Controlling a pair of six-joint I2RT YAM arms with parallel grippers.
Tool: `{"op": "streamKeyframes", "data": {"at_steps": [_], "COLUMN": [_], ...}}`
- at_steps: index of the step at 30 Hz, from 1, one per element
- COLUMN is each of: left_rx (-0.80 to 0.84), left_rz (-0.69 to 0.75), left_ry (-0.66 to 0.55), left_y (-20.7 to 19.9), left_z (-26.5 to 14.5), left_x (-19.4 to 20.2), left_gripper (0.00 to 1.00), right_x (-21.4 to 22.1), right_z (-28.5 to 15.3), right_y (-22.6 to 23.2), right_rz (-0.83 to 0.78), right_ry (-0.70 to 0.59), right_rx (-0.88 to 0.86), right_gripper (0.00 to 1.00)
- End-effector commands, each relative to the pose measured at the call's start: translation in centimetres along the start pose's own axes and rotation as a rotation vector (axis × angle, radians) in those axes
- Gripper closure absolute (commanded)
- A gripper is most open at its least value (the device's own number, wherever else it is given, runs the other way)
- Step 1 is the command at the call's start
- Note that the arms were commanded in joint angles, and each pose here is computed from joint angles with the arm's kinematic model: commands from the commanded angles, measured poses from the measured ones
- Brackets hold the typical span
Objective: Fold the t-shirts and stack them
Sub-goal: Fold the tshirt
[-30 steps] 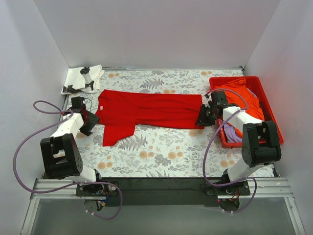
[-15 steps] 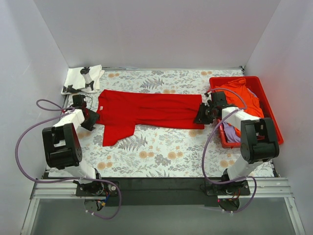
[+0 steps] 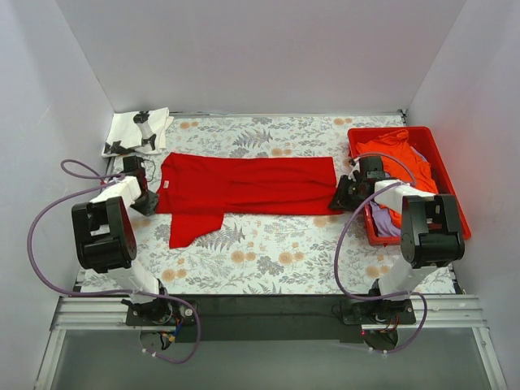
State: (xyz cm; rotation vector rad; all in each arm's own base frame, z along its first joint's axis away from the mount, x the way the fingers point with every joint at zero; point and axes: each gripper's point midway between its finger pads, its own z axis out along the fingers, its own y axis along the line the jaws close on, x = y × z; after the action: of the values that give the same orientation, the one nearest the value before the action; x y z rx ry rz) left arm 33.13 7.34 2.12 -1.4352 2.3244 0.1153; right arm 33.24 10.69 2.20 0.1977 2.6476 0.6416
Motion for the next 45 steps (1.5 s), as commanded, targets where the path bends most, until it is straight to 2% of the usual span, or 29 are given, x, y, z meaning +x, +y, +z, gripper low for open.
{"op": "streamKeyframes", "data": {"at_steps": [1, 2, 6, 9, 10, 12, 13, 15, 16, 20, 25, 29, 40, 45], "left_rx": [-0.208, -0.219, -0.216, -0.207, -0.199, -0.169, -0.139, -0.091, -0.054, 0.014, 0.067, 0.011, -0.054, -0.08], "left_rz": [0.037, 0.031, 0.033, 0.034, 0.032, 0.029, 0.026, 0.035, 0.031, 0.079, 0.203, 0.361, 0.465, 0.453], "left_ry": [-0.127, -0.167, -0.2, -0.175, -0.168, -0.158, -0.169, -0.18, -0.187, -0.158, -0.074, 0.054, 0.22, 0.22], "left_y": [4.7, 5.4, 6.7, 6.9, 6.8, 6.3, 5.8, 5.0, 4.6, 3.7, 3.1, 4.1, 6.6, 7.0], "left_z": [-1.9, -2.9, -3.7, -3.6, -3.8, -4.3, -5.1, -6.2, -7.2, -9.6, -11.5, -11.6, -8.7, -6.9], "left_x": [-2.4, -3.0, -2.6, -1.8, -1.7, -1.7, -2.0, -2.5, -2.7, -1.9, 2.4, 7.9, 15.1, 16.4], "left_gripper": [1.0, 1.0, 1.0, 0.98, 0.91, 0.83, 0.74, 0.67, 0.59, 0.48, 0.46, 0.46, 0.47, 0.52], "right_x": [4.2, 4.3, 4.0, 3.7, 3.3, 2.6, 2.3, 2.1, 1.7, 2.0, 3.6, 4.6, 6.5, 7.3], "right_z": [-1.8, -2.1, -3.7, -4.1, -4.4, -4.9, -5.2, -5.6, -6.0, -6.6, -6.4, -6.0, -5.0, -4.8], "right_y": [-5.8, -6.0, -6.6, -6.1, -5.5, -4.2, -3.7, -2.3, -1.7, 0.6, 3.1, 5.1, 7.1, 6.9], "right_rz": [0.017, 0.011, -0.004, -0.02, -0.028, -0.053, -0.06, -0.082, -0.091, -0.143, -0.21, -0.261, -0.328, -0.328], "right_ry": [0.12, 0.118, 0.098, 0.086, 0.073, 0.044, 0.029, 0.016, -0.007, -0.02, -0.005, 0.006, 0.039, 0.052], "right_rx": [0.245, 0.258, 0.304, 0.289, 0.266, 0.223, 0.207, 0.165, 0.151, 0.098, 0.058, 0.027, -0.025, -0.037], "right_gripper": [0.68, 0.68, 0.68, 0.68, 0.68, 0.67, 0.66, 0.65, 0.64, 0.6, 0.6, 0.59, 0.54, 0.54]}}
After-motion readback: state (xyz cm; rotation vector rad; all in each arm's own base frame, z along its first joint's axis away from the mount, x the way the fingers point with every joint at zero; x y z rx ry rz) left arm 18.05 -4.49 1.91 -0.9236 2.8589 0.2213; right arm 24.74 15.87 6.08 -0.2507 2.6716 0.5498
